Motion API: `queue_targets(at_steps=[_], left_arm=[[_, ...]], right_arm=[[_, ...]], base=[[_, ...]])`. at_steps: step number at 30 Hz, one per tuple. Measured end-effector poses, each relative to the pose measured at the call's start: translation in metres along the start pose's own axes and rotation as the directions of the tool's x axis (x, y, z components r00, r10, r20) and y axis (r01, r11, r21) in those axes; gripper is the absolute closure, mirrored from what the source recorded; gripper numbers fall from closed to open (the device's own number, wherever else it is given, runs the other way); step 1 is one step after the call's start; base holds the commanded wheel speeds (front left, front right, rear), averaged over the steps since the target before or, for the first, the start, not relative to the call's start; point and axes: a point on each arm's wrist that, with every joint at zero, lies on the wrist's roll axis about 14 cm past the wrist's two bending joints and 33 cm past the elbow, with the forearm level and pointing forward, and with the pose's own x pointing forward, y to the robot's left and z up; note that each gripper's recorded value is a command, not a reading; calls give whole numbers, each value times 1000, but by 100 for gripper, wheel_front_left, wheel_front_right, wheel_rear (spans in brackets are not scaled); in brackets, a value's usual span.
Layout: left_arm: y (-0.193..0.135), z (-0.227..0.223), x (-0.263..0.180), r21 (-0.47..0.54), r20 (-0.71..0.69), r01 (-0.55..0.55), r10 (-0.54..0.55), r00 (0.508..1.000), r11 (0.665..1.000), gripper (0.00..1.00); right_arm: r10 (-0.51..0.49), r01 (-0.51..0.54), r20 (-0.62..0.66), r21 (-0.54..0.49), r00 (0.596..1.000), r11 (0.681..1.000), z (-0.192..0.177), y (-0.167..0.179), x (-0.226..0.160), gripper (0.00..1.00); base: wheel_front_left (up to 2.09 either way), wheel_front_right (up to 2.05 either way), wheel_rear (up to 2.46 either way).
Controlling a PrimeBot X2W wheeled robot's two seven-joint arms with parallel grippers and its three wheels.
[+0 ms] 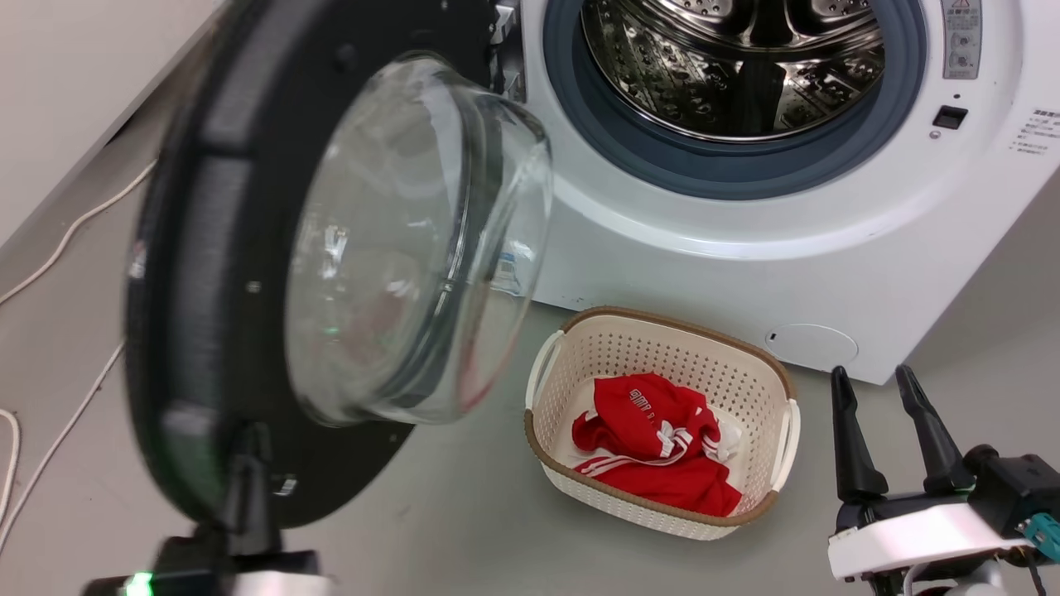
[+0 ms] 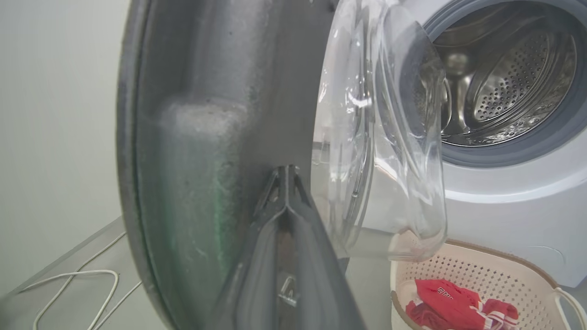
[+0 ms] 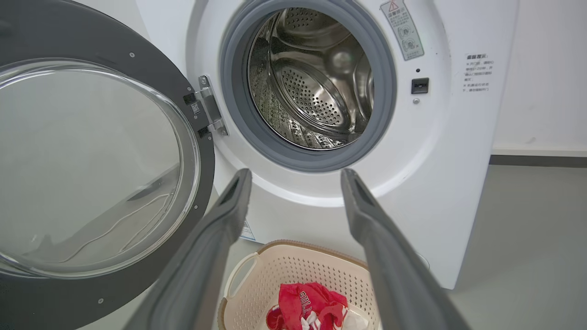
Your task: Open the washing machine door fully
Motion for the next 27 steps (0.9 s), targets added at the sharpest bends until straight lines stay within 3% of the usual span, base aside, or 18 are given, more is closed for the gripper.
queue_targets(at_steps=[9,16,27], left_arm=[[60,-15,36,91,-32,-129,132,991,987,100],[97,-17,65,104,-30,-209,213,976,972,100],[134,-17,87,147,-30,-266,273,961,953,100]], right_arm=[[-50,50,-11,-11,999,999,-2,-18,-2,0],[-96,96,-11,-21,995,995,-2,-35,-7,0],[-138,138,0,-38,990,990,4,-47,-17,0]], base=[[0,0,0],[0,0,0],[0,0,0]])
